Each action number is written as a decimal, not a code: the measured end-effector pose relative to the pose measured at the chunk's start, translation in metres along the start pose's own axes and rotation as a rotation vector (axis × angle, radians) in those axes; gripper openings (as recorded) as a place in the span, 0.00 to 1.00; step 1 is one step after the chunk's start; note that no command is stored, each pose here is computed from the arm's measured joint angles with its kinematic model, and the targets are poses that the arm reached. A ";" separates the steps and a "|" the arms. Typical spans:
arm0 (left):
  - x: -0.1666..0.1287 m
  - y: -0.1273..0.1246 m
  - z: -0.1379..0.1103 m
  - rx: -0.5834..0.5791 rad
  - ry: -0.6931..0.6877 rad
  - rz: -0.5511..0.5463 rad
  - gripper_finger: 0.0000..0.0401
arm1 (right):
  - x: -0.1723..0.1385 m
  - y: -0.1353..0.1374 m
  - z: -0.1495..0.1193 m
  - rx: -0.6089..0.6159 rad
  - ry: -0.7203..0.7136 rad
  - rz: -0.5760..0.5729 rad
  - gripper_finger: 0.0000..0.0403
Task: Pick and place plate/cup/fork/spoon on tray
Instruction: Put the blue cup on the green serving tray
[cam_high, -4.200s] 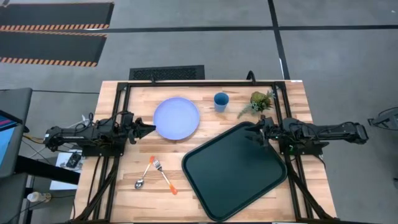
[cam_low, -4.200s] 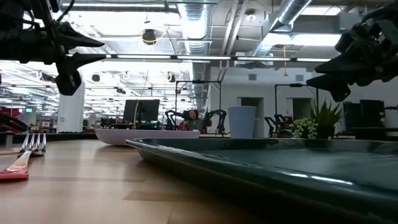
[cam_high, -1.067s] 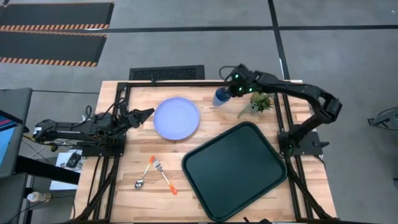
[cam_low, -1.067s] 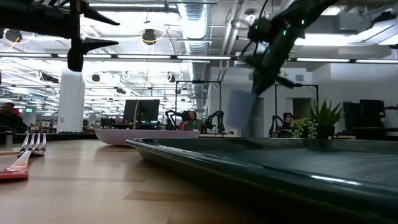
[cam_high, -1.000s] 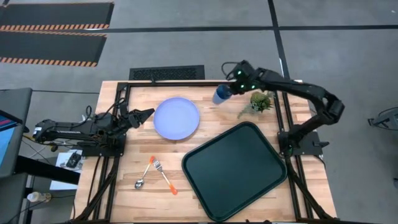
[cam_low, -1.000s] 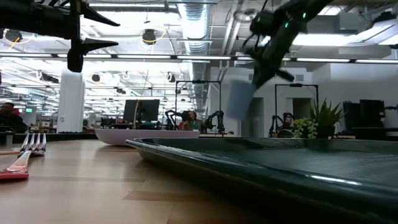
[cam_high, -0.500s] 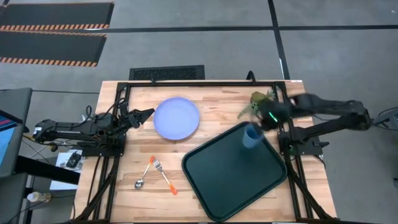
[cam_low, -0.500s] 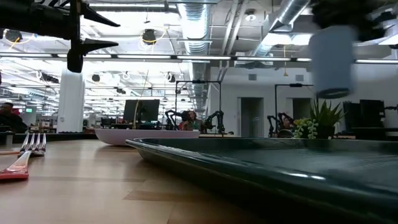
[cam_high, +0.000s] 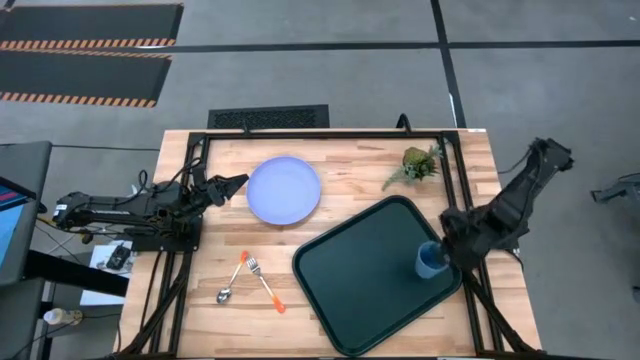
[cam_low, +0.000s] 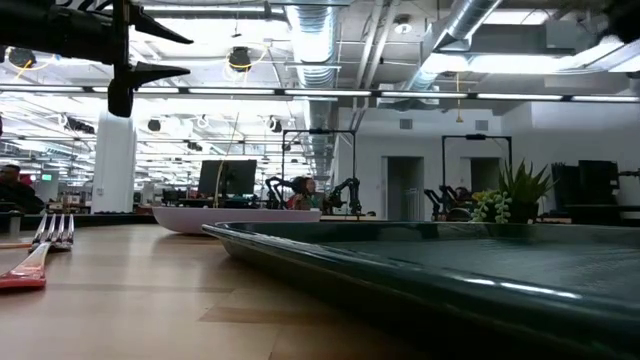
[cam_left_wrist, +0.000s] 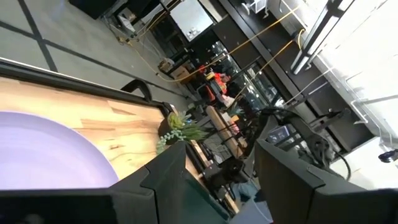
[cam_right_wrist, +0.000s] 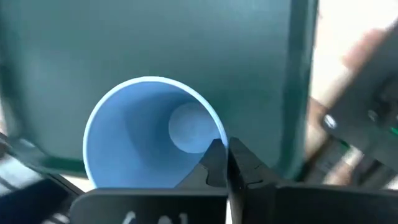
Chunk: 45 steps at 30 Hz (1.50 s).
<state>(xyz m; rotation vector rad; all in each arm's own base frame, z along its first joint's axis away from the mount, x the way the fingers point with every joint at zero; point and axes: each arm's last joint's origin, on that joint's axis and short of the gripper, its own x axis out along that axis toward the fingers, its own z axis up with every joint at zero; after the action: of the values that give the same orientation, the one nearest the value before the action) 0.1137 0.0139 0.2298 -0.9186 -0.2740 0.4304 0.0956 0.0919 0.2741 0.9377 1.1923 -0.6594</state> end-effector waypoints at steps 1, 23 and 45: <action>0.000 0.001 0.000 0.003 0.004 0.006 0.44 | 0.001 0.000 -0.005 -0.022 0.013 -0.015 0.02; 0.000 0.006 -0.004 0.022 0.020 0.066 0.44 | 0.025 0.002 -0.058 -0.161 -0.079 -0.174 0.01; 0.000 0.006 -0.004 0.015 0.022 0.069 0.44 | 0.032 0.008 -0.065 -0.158 -0.087 -0.159 0.10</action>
<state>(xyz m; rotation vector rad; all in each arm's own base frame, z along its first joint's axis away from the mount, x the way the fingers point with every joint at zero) 0.1134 0.0145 0.2225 -0.9190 -0.2190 0.4848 0.0803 0.1539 0.2399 0.6807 1.2307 -0.7142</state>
